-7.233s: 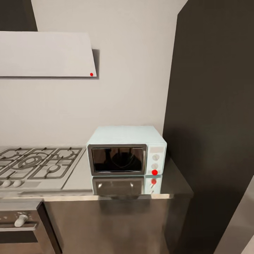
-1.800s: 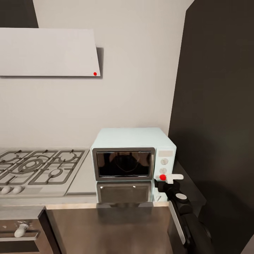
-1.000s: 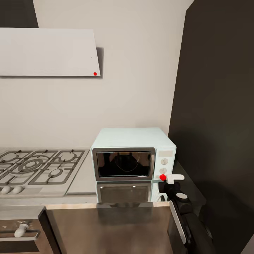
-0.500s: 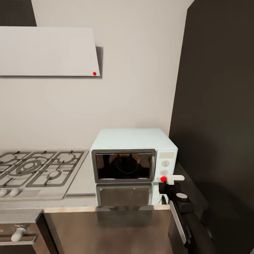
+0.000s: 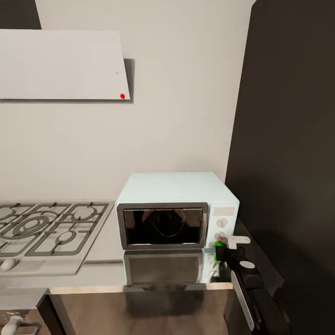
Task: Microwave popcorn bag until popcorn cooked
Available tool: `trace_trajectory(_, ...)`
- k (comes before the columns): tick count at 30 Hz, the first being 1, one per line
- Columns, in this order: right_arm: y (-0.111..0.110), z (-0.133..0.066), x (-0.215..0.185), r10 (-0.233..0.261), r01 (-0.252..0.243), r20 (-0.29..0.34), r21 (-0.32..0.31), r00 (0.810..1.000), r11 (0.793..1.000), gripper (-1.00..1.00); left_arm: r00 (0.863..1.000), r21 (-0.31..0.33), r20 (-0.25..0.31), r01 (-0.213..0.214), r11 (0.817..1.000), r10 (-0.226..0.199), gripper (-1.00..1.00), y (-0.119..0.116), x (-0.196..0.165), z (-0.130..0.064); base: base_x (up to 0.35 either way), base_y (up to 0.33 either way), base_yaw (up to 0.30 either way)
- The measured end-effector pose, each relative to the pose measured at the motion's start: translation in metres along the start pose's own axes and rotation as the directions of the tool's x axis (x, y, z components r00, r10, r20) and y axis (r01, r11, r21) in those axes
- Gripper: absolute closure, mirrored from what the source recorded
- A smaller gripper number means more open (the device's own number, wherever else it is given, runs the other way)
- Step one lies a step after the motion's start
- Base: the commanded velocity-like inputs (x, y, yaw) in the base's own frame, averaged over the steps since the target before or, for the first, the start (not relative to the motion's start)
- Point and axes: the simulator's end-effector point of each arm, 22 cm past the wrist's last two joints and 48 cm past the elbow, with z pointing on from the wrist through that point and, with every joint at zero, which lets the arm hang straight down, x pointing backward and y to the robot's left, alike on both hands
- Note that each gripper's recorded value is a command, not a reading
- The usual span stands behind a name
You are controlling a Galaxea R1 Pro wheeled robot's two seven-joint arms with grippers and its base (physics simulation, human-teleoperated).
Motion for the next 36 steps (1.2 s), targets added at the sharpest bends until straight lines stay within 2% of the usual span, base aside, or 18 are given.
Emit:
trace_trajectory(1, -0.002, 0.000, 0.001, 0.020, -0.020, -0.001, -0.004, 1.000, 1.000, 1.00, 1.000, 0.000, 0.000, 0.000, 1.000, 0.000, -1.00, 0.000, 0.000, 0.000, 0.000, 0.000, 0.000)
trace_trajectory(4, -0.002, 0.000, 0.001, 0.020, -0.020, 0.000, -0.005, 1.000, 1.000, 1.00, 1.000, 0.000, 0.000, -0.001, 1.000, 0.001, -1.00, 0.000, 0.000, 0.000, 0.000, 0.000, 0.000)
trace_trajectory(8, -0.003, 0.011, -0.005, -0.001, 0.001, -0.009, 0.009, 1.000, 1.000, 1.00, 1.000, 0.001, -0.002, -0.002, 1.000, 0.002, -1.00, -0.001, 0.000, 0.000, -0.201, 0.000, 0.000)
trace_trajectory(13, 0.001, 0.011, -0.007, -0.004, 0.004, -0.010, 0.005, 1.000, 1.000, 1.00, 1.000, 0.003, -0.002, -0.001, 1.000, 0.001, -1.00, -0.002, 0.001, 0.000, -0.338, 0.000, 0.000)
trace_trajectory(19, 0.004, 0.005, -0.024, -0.003, 0.003, 0.025, -0.001, 1.000, 1.000, 1.00, 1.000, 0.004, -0.002, -0.001, 1.000, 0.001, -1.00, -0.003, 0.001, 0.000, -0.344, 0.000, 0.000)
trace_trajectory(23, 0.021, -0.001, -0.029, -0.031, 0.031, 0.024, -0.030, 0.999, 0.999, 1.00, 1.000, 0.003, -0.002, -0.001, 1.000, 0.001, -1.00, -0.002, 0.001, 0.000, -0.343, 0.000, 0.000)
trace_trajectory(29, 0.021, -0.007, -0.043, -0.024, 0.026, 0.052, -0.032, 0.998, 0.999, 1.00, 1.000, 0.003, -0.002, -0.001, 1.000, 0.001, -1.00, -0.002, 0.001, 0.000, -0.342, 0.000, 0.000)
trace_trajectory(33, 0.022, -0.006, -0.039, -0.015, 0.017, 0.042, -0.039, 0.999, 0.999, 1.00, 1.000, 0.003, -0.002, -0.001, 1.000, 0.001, -1.00, -0.002, 0.001, 0.000, -0.342, 0.000, 0.000)
trace_trajectory(36, 0.025, 0.002, -0.017, -0.020, 0.020, -0.008, -0.045, 1.000, 0.999, 1.00, 1.000, 0.003, -0.002, -0.001, 1.000, 0.001, -1.00, -0.002, 0.001, 0.000, -0.342, 0.000, 0.000)
